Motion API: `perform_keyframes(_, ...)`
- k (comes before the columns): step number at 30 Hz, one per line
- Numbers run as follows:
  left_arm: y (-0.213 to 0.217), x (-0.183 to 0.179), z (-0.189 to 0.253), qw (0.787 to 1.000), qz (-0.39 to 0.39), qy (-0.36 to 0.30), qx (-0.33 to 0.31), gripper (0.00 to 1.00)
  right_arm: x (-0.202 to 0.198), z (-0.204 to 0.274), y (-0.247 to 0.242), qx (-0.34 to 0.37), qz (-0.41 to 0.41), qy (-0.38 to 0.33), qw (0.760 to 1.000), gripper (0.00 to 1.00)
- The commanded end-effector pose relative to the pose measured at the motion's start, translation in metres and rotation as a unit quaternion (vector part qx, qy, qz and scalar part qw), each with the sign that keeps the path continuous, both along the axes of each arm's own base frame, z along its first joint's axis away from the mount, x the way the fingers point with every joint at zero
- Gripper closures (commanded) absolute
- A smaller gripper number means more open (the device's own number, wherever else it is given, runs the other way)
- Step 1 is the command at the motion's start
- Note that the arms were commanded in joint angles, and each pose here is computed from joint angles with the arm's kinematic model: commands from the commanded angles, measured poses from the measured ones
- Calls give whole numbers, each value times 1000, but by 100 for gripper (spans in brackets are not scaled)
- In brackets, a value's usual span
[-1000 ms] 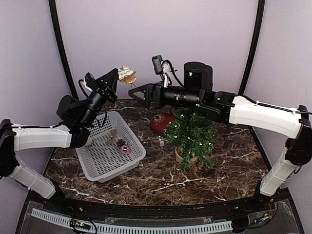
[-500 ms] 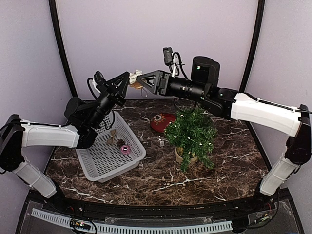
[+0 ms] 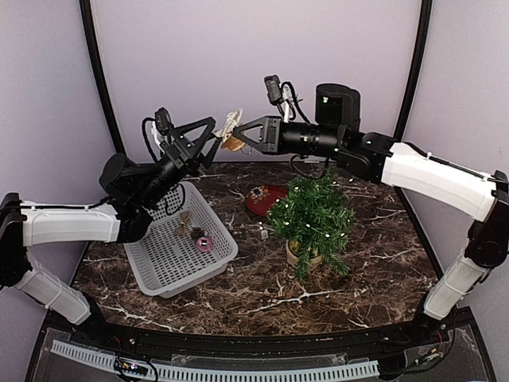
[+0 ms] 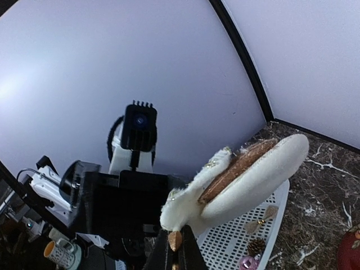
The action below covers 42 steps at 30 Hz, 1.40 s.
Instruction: Decorate the small christmas tree
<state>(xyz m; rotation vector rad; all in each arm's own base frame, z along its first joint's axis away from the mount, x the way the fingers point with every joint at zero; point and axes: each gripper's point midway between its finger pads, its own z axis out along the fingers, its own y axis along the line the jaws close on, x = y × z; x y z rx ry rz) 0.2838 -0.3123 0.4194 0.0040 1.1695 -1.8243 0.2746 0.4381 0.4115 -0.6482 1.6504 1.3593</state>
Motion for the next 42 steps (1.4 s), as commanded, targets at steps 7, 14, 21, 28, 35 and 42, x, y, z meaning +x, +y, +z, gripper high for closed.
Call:
perform_keyframes(7,25,-54,-15,891,73,-172,413,1,-66,-20,-49,-196,128,-78,969,100)
perform_keyframes(14,9,-79,-43,849,-31,-223,479,1,-103,-73,-64,-322,191,-64,925,100)
perform_keyframes(21,-13,-97,-69,832,-112,-259,477,7,-128,-83,-69,-343,221,-63,911,100)
perform_keyframes(28,-36,-111,-95,806,-159,-295,489,13,-150,-93,-67,-353,256,-59,898,100)
perform_keyframes(35,-48,-135,-103,796,-210,-336,458,19,-155,-92,-65,-355,261,-65,895,100)
perform_keyframes(42,-57,-153,-109,799,-245,-343,428,57,-150,-92,-67,-361,247,-69,897,100)
